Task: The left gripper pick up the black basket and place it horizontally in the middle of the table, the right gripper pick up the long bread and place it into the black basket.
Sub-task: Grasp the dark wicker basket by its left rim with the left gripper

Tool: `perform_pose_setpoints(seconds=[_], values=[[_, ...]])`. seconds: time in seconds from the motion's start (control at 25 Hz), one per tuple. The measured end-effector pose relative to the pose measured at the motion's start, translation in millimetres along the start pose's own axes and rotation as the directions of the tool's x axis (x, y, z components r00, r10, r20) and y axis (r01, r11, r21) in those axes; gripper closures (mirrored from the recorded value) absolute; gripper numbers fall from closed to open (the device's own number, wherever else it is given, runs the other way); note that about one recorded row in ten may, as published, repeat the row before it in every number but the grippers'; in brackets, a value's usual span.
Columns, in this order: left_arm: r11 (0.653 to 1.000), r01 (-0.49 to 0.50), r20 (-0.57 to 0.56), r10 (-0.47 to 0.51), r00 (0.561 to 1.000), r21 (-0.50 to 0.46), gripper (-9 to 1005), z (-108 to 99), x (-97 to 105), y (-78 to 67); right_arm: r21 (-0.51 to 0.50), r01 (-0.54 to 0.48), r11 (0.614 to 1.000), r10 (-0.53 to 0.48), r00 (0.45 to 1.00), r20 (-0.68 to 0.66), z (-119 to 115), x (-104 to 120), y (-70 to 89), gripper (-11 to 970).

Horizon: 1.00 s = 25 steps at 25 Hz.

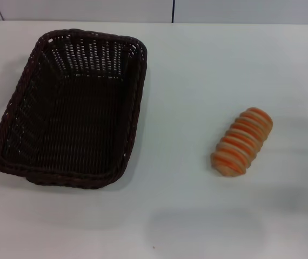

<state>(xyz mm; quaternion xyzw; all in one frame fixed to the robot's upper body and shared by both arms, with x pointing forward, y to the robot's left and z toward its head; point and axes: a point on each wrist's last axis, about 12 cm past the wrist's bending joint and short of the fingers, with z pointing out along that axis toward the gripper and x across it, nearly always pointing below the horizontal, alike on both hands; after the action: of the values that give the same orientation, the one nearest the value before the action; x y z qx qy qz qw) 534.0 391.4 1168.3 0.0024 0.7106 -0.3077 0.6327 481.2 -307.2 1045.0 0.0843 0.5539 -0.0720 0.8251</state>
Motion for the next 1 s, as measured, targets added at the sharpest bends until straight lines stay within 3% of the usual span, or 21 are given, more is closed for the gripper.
perform_pose_setpoints(seconds=[0.04,0.08,0.2,0.28,0.36,0.44,0.68,1.0], values=[[1.000,0.000,0.000,0.000,1.000,0.000,205,0.0,0.0,0.0,0.000,0.000,1.000,0.000,1.000,0.000,0.0,0.1,0.2,261],[0.998,-0.039,-0.202,0.029,0.979,-0.045,206,15.7,-23.9,-26.1,0.000,0.000,1.000,0.000,1.000,0.000,0.0,0.1,0.2,261],[0.992,-0.100,-0.292,0.072,0.954,-0.081,209,22.4,-30.3,-42.0,-0.002,-0.001,1.000,0.001,1.000,-0.003,0.6,0.4,0.8,261],[0.952,-0.256,-0.446,0.157,0.881,-0.170,212,34.3,-32.9,-71.8,-0.004,-0.001,1.000,0.001,1.000,-0.002,1.9,0.4,1.5,261],[0.952,-0.256,-0.446,0.157,0.881,-0.170,214,34.3,-32.9,-71.8,-0.005,0.000,1.000,0.000,1.000,-0.001,2.4,0.4,1.6,260],[0.924,-0.322,-0.509,0.180,0.842,-0.207,216,40.7,-28.3,-83.6,-0.008,-0.001,1.000,0.001,1.000,0.002,3.8,0.2,2.3,260],[0.889,-0.395,-0.606,0.186,0.774,-0.233,223,52.3,-11.1,-95.3,-0.013,0.000,1.000,0.000,1.000,0.005,6.3,0.0,3.4,259],[0.878,-0.409,-0.656,0.159,0.738,-0.248,233,59.2,6.2,-93.6,-0.019,-0.002,1.000,0.002,1.000,0.008,9.5,-0.2,5.1,260]])
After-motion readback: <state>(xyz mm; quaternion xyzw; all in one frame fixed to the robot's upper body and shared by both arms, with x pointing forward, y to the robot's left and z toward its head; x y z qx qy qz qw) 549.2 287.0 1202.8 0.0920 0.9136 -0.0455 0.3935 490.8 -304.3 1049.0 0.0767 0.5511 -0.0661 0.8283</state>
